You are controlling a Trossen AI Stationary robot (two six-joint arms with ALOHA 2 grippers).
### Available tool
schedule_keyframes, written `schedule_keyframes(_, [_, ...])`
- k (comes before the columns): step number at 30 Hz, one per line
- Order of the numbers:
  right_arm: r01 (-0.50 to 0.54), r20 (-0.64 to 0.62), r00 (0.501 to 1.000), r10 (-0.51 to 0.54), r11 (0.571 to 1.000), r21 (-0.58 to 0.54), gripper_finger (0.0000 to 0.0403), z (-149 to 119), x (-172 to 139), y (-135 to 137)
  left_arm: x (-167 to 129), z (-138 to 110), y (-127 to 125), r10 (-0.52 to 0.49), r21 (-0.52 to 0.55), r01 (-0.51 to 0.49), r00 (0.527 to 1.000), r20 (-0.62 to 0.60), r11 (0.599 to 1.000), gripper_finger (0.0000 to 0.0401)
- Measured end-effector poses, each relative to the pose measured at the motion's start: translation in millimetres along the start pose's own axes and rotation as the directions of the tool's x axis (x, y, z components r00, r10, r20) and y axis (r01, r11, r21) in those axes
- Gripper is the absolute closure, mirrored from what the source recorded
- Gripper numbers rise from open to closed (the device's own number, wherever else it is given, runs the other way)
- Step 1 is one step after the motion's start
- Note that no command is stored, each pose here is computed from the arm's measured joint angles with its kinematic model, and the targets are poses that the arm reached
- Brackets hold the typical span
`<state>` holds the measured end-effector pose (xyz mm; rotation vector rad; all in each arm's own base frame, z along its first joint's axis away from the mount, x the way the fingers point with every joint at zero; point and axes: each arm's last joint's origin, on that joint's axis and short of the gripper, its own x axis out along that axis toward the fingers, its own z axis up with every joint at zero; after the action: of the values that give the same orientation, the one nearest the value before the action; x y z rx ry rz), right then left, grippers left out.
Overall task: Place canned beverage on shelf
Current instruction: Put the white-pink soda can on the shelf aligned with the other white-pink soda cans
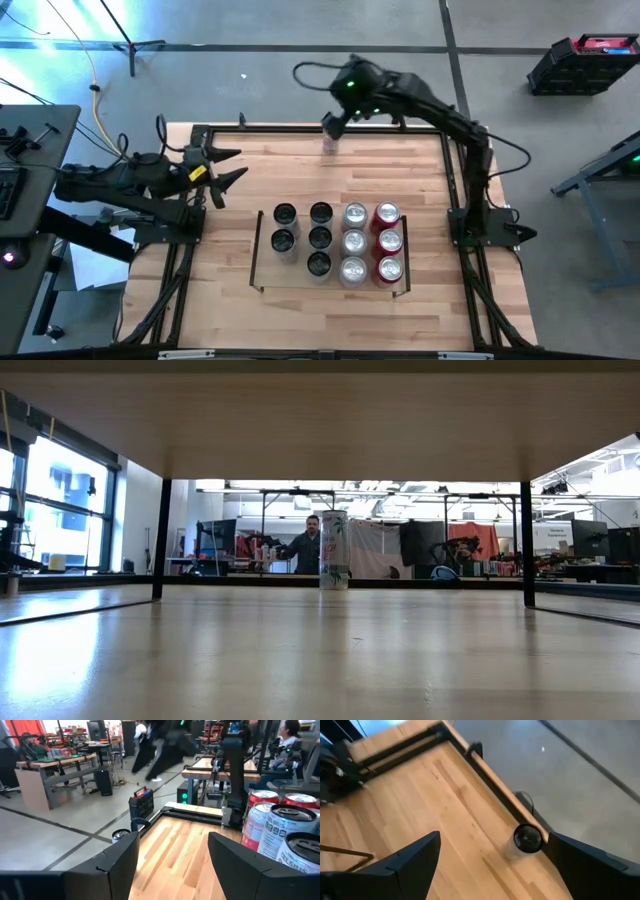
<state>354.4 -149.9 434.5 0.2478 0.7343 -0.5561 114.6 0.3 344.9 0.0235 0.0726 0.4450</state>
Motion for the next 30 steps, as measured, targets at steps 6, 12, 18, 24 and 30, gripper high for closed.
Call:
schedule_keyframes(6, [0.154, -0.075, 0.986, -0.149, 0.986, 0.062, 0.0041, -4, 48, -8, -10, -5, 6, -0.006, -0.013, 0.006, 0.999, -0.038, 1.0, 0.0168])
schedule_keyframes(12, [0.197, -0.147, 0.975, -0.167, 0.955, 0.222, 0.0041, -10, 84, -20, -17, -12, 10, -0.018, -0.057, 0.013, 0.995, -0.094, 0.998, 0.0168])
schedule_keyframes(18, [0.192, -0.051, 0.981, -0.187, 0.971, 0.139, 0.0041, -4, 91, 1, -15, -18, 8, -0.049, -0.064, 0.043, 0.994, -0.098, 0.997, 0.0168])
schedule_keyframes(24, [0.116, -0.042, 0.992, -0.115, 0.993, 0.031, 0.0041, -5, 88, 18, -14, -47, 8, -0.052, -0.033, 0.052, 0.999, -0.001, 0.998, 0.0168])
schedule_keyframes(30, [0.148, 0.061, 0.987, -0.15, 0.988, 0.047, 0.0041, 0, 89, 37, -23, -55, 13, -0.056, -0.046, 0.059, 0.997, 0.055, 0.997, 0.0168])
